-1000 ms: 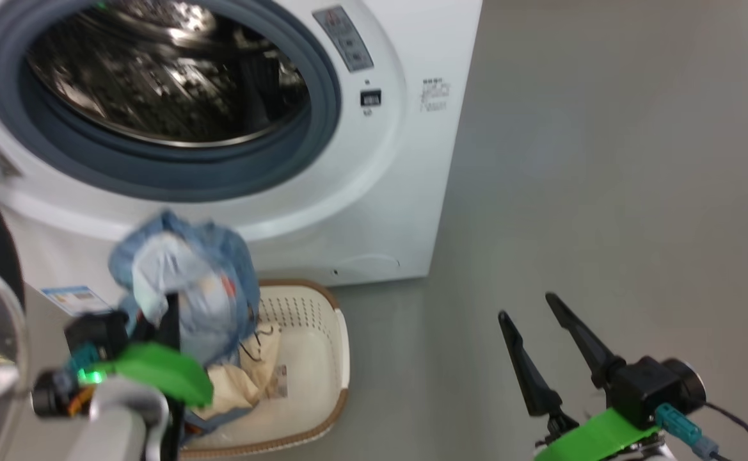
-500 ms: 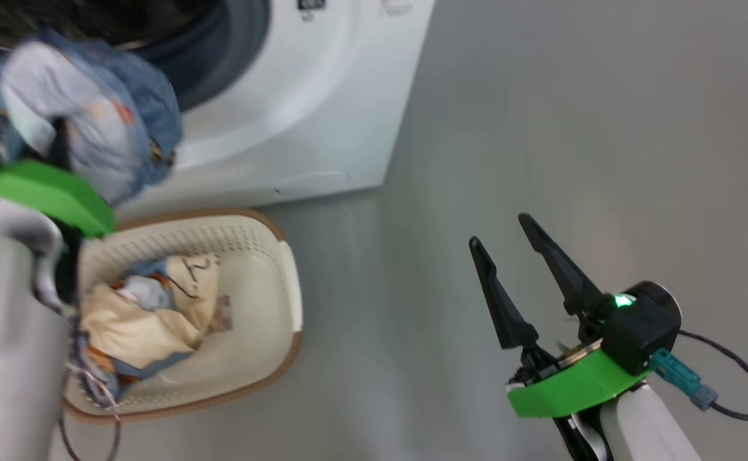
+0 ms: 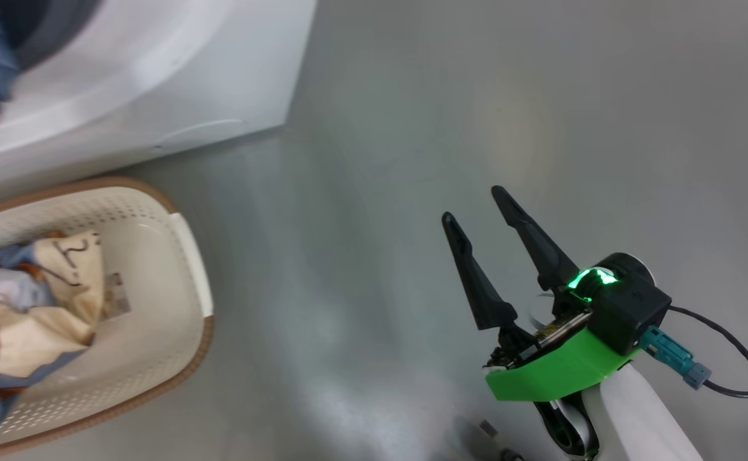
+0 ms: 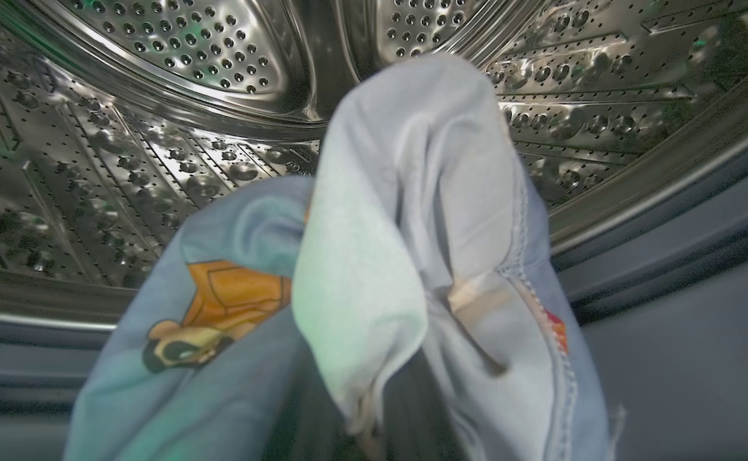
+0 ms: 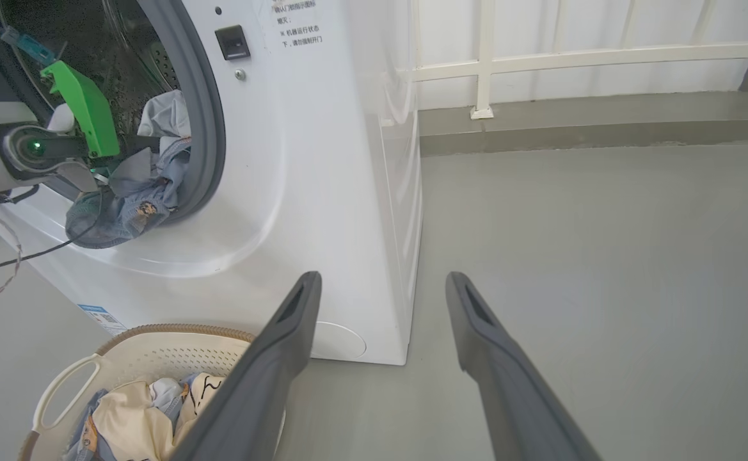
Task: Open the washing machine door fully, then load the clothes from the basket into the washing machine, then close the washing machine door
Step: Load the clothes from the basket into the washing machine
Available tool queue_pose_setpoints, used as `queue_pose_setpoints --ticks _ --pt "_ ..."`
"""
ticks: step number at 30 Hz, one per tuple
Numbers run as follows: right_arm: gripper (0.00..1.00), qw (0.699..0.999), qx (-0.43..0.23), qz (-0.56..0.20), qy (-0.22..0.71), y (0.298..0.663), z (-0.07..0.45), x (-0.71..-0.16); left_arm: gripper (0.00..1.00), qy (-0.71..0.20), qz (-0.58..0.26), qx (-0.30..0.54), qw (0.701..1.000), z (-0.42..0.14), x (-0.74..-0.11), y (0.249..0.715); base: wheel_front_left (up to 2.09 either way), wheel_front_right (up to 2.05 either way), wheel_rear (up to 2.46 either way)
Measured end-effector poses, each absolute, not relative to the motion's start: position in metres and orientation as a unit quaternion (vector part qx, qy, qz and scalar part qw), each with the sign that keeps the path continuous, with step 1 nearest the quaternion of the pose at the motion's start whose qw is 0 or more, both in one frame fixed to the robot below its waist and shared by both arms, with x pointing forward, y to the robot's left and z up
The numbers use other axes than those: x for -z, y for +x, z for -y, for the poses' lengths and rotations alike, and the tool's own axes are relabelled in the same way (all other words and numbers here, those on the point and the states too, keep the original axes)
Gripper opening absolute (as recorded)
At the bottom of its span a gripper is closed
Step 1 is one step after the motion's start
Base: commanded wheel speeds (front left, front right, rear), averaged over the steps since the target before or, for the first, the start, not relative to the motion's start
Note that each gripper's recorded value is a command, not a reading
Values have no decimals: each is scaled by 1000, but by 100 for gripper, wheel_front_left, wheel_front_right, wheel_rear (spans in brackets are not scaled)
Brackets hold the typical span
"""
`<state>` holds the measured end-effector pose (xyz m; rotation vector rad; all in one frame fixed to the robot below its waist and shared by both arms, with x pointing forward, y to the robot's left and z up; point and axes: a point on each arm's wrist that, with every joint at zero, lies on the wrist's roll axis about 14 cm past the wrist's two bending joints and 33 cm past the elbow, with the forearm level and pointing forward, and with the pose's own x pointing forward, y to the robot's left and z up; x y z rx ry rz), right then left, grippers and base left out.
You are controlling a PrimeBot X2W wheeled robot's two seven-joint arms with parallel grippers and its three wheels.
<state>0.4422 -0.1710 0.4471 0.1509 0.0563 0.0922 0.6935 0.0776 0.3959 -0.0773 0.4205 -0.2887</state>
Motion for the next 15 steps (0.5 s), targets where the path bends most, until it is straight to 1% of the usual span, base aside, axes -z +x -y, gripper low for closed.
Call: queue_pose_setpoints --ticks 10,15 --pt "100 995 -21 -53 77 439 186 -431 0 -25 -190 137 972 -74 -392 734 0 0 0" --pt "100 995 -15 -63 76 438 190 -424 0 -19 -130 121 984 -78 -414 760 0 0 0"
